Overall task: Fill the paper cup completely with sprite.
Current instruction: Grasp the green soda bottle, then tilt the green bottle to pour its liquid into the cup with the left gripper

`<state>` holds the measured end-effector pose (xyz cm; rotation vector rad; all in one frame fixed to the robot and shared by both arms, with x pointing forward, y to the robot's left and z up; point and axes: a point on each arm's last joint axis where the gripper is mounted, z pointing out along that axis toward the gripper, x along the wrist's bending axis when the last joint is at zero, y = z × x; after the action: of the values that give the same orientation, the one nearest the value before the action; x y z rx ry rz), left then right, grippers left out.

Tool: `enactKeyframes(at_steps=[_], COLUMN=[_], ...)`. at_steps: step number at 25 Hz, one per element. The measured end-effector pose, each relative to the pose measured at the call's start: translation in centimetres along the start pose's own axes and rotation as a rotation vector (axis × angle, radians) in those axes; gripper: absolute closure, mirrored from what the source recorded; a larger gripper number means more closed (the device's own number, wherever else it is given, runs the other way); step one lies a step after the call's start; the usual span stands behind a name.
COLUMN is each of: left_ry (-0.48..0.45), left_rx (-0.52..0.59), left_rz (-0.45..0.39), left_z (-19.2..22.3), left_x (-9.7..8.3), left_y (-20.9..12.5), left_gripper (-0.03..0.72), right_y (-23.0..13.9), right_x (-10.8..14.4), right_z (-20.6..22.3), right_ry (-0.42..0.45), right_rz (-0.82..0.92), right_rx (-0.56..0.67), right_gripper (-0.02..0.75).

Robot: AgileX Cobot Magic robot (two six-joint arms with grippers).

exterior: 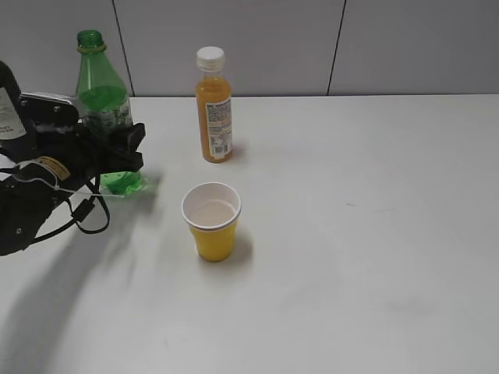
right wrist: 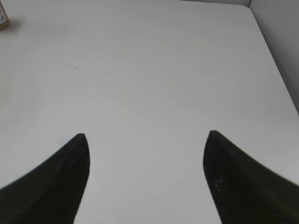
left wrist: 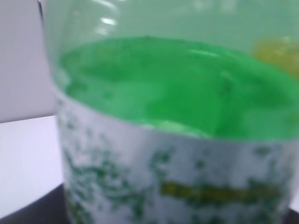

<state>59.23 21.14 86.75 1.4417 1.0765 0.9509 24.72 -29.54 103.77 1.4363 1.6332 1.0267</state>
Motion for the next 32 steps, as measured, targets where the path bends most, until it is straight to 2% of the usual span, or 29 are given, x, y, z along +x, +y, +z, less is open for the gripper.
enactKeyframes(at_steps=[4,12,18,21,23,29,32], left_ry=[0.043,0.209,0.291,0.333,0.342,0.378,0.366], left_rx=[0.000,-0.009,-0.038,-0.034,-0.024,0.033,0.053], left_rz=[0.014,0.004,0.018,0.038,0.076,0.119,0.157], left_z=[-1.4,-5.8,-8.9,-10.0,-10.4,-11.2,-11.6], left_x=[0.3,1.7,1.9,1.1,0.1,-2.8,-4.2], left_y=[1.0,3.4,5.2,5.7,5.9,5.5,5.3], left_gripper=[0.242,0.242,0.242,0.242,0.242,0.242,0.242], right_y=[0.0,0.0,0.0,0.0,0.0,0.0,0.0], right_x=[0.0,0.0,0.0,0.0,0.0,0.0,0.0], right_z=[0.0,0.0,0.0,0.0,0.0,0.0,0.0], right_ry=[0.000,0.000,0.000,0.000,0.000,0.000,0.000], right_rz=[0.000,0.000,0.000,0.000,0.000,0.000,0.000], right_rx=[0.000,0.000,0.000,0.000,0.000,0.000,0.000], right_gripper=[0.151,0.152,0.153,0.153,0.153,0.153,0.153])
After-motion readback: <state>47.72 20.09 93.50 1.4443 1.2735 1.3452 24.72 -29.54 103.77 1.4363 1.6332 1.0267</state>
